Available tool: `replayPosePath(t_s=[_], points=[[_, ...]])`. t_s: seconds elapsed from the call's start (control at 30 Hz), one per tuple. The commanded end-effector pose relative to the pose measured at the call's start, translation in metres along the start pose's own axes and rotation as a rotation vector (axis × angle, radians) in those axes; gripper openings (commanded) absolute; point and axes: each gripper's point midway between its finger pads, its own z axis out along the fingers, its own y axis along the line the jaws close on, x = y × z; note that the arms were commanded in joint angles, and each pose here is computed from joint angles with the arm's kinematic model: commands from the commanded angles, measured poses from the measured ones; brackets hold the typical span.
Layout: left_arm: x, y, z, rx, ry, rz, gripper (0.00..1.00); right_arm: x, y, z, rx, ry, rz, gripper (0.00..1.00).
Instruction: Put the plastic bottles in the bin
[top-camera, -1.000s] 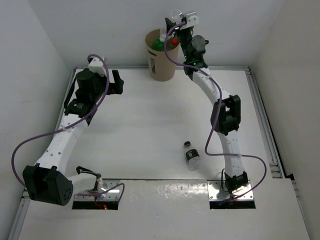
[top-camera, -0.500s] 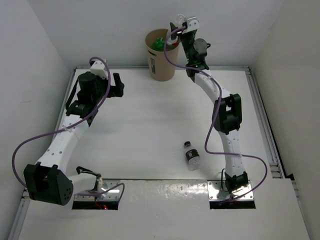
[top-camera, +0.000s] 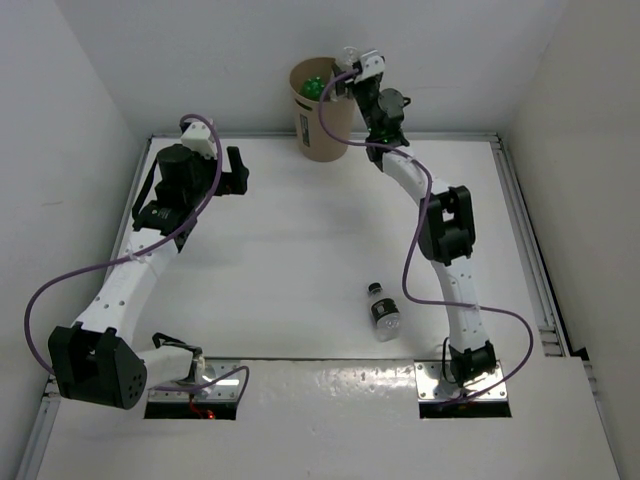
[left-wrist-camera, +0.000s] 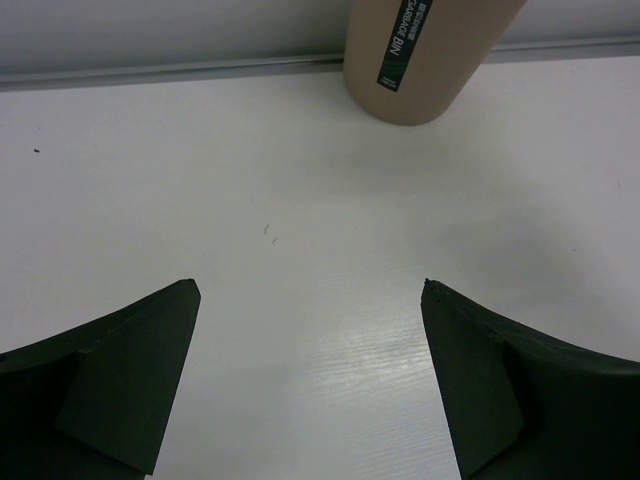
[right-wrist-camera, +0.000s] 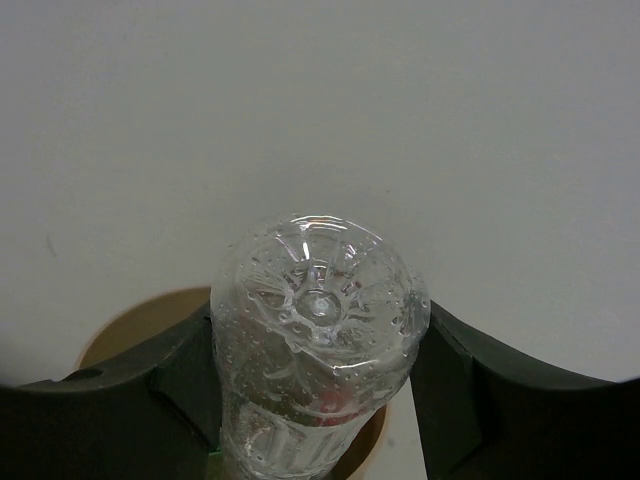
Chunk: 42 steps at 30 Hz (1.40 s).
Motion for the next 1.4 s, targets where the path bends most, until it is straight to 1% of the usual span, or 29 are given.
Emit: replayPosePath(t_s=[0.0, 0.07, 0.1, 0.17, 0.2, 0.3, 0.47, 0.5, 0.53, 0.57, 0.63, 0.7, 0.73, 0.8, 0.83, 0.87, 0.9, 0.93, 0.97, 1.0, 1.03, 1.07, 1.13, 1.17, 1.2, 1.27, 1.3, 1.33, 1.37], points=[[-0.006, 0.003, 0.0, -0.01, -0.021, -0.007, 1.0, -0.001, 0.025, 0.003, -0.068, -0.021, -0.006, 0.03], [-0.006, 0.003, 0.0, -0.01, -0.021, -0.007, 1.0, 0.013, 0.033, 0.0, -0.078, 0.001, -0.013, 0.09], [-0.006, 0.002, 0.0, -0.001, -0.02, -0.007, 1.0, 0.013, 0.034, 0.001, -0.076, -0.002, -0.02, 0.25], [-0.004, 0.002, -0.001, -0.002, -0.011, -0.008, 1.0, 0.023, 0.04, 0.0, -0.08, 0.004, -0.026, 0.46], [-0.004, 0.0, -0.001, 0.007, -0.01, -0.008, 1.0, 0.018, 0.039, 0.002, -0.074, -0.007, -0.029, 0.66], [-0.003, -0.002, -0.001, 0.02, -0.009, 0.002, 1.0, 0.001, 0.034, 0.006, -0.041, -0.033, 0.0, 0.85], [-0.01, -0.013, -0.003, 0.08, -0.014, 0.003, 1.0, -0.077, 0.013, 0.015, -0.01, -0.147, 0.023, 0.92], [-0.01, -0.013, -0.003, 0.081, -0.014, 0.003, 1.0, -0.103, 0.008, 0.016, -0.003, -0.183, 0.026, 0.93], [-0.014, -0.016, -0.004, 0.098, -0.021, 0.005, 1.0, -0.11, 0.006, 0.015, 0.0, -0.188, 0.031, 0.95], [-0.017, -0.02, -0.007, 0.114, -0.029, 0.006, 1.0, -0.152, -0.01, 0.012, 0.018, -0.244, 0.043, 0.95], [-0.02, -0.031, -0.008, 0.149, -0.035, 0.033, 1.0, -0.16, -0.028, 0.006, 0.047, -0.236, 0.051, 0.96], [-0.021, -0.04, -0.012, 0.186, -0.041, 0.056, 1.0, -0.211, -0.046, -0.007, 0.068, -0.288, 0.083, 0.96], [-0.025, -0.043, -0.013, 0.211, -0.051, 0.093, 1.0, -0.219, -0.058, -0.011, 0.082, -0.29, 0.079, 0.96], [-0.024, -0.073, -0.023, 0.367, -0.057, 0.151, 1.0, -0.252, -0.075, -0.031, 0.093, -0.289, 0.104, 0.96], [-0.019, -0.083, -0.028, 0.438, -0.048, 0.239, 1.0, -0.278, -0.088, -0.044, 0.087, -0.296, 0.111, 0.95], [-0.013, -0.114, -0.044, 0.617, -0.048, 0.3, 1.0, -0.254, -0.088, -0.052, 0.08, -0.219, 0.119, 0.93], [-0.002, -0.128, -0.049, 0.701, -0.033, 0.347, 0.99, -0.295, -0.111, -0.074, 0.104, -0.24, 0.097, 0.91], [0.011, -0.138, -0.056, 0.779, -0.012, 0.435, 0.96, -0.289, -0.115, -0.082, 0.101, -0.183, 0.105, 0.91], [0.023, -0.165, -0.066, 0.911, 0.002, 0.479, 0.95, -0.268, -0.107, -0.092, 0.059, -0.112, 0.113, 0.9], [0.034, -0.177, -0.07, 0.975, 0.019, 0.52, 0.94, -0.221, -0.119, -0.11, 0.076, 0.05, 0.121, 0.9], [0.042, -0.187, -0.072, 1.033, -0.001, 0.624, 0.94, -0.265, -0.118, -0.133, 0.055, 0.012, 0.1, 0.9], [0.055, -0.208, -0.086, 1.128, 0.032, 0.673, 0.9, -0.239, -0.112, -0.148, 0.029, 0.097, 0.115, 0.88], [0.081, -0.227, -0.087, 1.233, 0.078, 0.765, 0.89, -0.2, -0.109, -0.203, 0.021, 0.304, 0.128, 0.86], [0.09, -0.244, -0.098, 1.309, 0.066, 0.872, 0.86, -0.209, -0.112, -0.222, 0.028, 0.318, 0.122, 0.85], [0.097, -0.254, -0.101, 1.352, 0.07, 0.902, 0.84, -0.155, -0.101, -0.257, 0.014, 0.487, 0.169, 0.85], [0.119, -0.271, -0.097, 1.402, 0.141, 0.919, 0.83, -0.156, -0.091, -0.304, 0.007, 0.58, 0.181, 0.84], [0.118, -0.289, -0.101, 1.429, 0.142, 0.922, 0.83, -0.122, -0.075, -0.331, -0.019, 0.68, 0.218, 0.84], [0.137, -0.299, -0.095, 1.451, 0.214, 0.892, 0.83, -0.128, -0.083, -0.362, 0.026, 0.724, 0.226, 0.82], [0.143, -0.309, -0.092, 1.423, 0.295, 0.81, 0.83, -0.124, -0.079, -0.374, 0.022, 0.754, 0.231, 0.82]])
